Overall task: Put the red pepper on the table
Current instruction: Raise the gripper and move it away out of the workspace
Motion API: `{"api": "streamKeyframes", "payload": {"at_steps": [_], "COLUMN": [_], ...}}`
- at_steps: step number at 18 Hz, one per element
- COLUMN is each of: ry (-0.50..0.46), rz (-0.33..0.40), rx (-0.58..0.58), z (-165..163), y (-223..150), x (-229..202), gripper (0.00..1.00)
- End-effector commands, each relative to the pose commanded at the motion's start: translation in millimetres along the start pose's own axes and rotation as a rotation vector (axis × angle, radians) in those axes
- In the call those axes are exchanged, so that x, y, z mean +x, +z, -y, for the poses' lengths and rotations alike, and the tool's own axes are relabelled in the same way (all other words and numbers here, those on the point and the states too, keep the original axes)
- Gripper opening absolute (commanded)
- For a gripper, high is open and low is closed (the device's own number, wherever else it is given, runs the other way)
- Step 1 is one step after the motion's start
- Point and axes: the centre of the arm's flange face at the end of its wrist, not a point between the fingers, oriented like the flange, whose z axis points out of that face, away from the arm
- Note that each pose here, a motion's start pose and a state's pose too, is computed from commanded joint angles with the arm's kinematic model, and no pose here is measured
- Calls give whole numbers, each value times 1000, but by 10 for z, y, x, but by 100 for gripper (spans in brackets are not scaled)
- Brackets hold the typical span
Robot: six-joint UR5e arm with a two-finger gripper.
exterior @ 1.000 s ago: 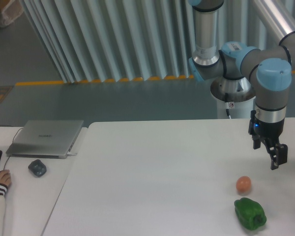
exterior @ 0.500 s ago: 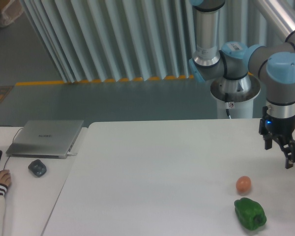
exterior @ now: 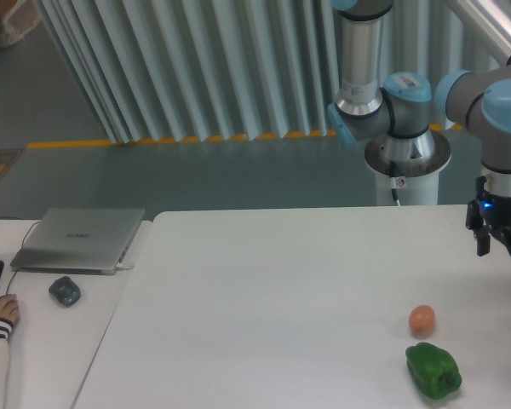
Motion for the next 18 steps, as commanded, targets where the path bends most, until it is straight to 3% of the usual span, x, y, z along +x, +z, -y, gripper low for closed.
{"api": "streamKeyframes", "payload": {"at_steps": [18], "ry": [-37], "rz": [7], "rx": [-4], "z": [-249], "y": [-18], "x": [-61], "gripper": [100]}}
